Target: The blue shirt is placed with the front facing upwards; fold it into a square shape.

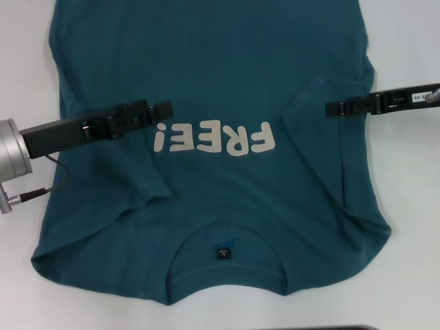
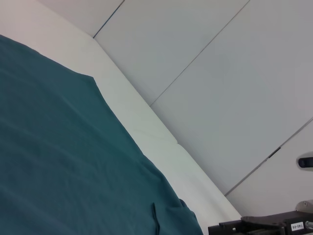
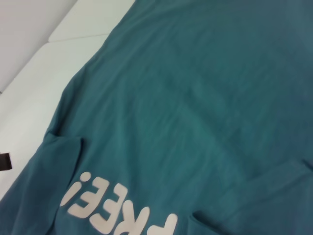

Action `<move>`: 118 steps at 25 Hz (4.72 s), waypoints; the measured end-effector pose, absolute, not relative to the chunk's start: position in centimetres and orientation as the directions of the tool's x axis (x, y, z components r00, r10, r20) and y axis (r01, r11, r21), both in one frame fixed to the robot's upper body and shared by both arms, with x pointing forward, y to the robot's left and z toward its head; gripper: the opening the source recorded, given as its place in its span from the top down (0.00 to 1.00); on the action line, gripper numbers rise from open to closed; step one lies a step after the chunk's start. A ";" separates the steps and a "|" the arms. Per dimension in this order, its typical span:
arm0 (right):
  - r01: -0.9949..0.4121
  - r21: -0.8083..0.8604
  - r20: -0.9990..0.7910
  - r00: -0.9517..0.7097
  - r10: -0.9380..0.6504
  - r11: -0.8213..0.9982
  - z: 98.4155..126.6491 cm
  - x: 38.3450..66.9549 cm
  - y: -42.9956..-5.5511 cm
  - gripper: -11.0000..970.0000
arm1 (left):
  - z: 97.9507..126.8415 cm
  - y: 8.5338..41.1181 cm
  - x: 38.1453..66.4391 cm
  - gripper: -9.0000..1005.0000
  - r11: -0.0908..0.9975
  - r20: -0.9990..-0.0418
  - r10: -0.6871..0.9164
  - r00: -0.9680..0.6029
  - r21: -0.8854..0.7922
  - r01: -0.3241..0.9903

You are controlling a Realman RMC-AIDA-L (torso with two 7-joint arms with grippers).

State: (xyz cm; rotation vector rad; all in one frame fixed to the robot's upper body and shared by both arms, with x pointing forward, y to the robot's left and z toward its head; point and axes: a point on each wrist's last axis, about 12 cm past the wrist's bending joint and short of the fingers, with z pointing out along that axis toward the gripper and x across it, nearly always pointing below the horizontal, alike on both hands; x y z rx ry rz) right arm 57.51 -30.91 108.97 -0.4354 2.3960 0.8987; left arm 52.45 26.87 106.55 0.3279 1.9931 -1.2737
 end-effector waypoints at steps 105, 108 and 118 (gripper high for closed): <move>-0.617 0.504 -0.526 -0.774 -0.352 0.605 109.1 58.4 -22.7 0.22 | 106.5 26.9 52.6 0.10 0.486 -0.707 -0.163 -0.688 -0.665 0.567; -0.620 0.508 -0.530 -0.772 -0.351 0.598 109.2 58.4 -22.7 0.22 | 106.5 26.9 52.6 0.10 0.486 -0.706 -0.164 -0.689 -0.665 0.566; -0.624 0.501 -0.565 -0.761 -0.320 0.600 108.9 57.8 -24.2 0.22 | 106.7 27.5 52.1 0.10 0.473 -0.705 -0.159 -0.691 -0.669 0.574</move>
